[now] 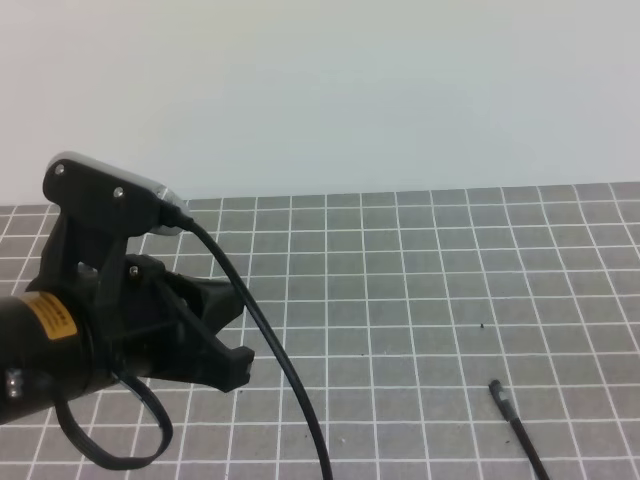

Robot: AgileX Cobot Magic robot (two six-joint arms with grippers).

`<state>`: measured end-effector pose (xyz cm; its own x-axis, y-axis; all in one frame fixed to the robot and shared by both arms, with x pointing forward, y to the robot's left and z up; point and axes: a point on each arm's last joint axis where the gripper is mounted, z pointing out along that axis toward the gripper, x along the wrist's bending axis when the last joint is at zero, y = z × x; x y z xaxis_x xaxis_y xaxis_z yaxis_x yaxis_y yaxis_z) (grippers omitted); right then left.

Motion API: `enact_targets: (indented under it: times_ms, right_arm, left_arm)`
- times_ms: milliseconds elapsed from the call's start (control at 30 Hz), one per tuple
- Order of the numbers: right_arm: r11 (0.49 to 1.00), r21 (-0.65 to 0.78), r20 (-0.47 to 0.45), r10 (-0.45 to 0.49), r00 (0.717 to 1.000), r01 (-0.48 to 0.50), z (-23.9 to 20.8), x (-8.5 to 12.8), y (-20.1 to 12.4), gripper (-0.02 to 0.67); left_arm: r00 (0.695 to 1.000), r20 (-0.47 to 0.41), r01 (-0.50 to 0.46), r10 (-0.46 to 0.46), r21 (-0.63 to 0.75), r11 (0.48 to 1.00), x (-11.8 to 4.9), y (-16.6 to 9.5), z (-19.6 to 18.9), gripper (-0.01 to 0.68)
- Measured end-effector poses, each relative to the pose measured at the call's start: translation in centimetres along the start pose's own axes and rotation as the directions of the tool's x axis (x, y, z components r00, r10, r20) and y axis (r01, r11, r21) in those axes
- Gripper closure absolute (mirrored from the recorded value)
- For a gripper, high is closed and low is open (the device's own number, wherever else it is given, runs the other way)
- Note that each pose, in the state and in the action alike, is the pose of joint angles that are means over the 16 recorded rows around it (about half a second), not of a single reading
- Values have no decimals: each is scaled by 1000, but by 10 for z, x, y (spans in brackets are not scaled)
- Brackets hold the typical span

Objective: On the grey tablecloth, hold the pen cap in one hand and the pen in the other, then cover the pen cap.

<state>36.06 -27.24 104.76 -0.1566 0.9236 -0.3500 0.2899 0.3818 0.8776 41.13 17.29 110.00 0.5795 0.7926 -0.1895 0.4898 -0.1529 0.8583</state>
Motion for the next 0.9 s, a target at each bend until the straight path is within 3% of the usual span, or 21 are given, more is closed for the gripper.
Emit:
enact_targets:
  times_ms: [433,900]
  right_arm:
    - [999,36,133,-37,990,32,-3,-10,-21,652]
    - [999,38,136,-37,990,32,-3,-11,-21,652]
  left_arm:
    - [1000,2,3,-3,14,1000,0,-1,0,673]
    - [968,-140,-217,209,-51,975,16,7,-27,673]
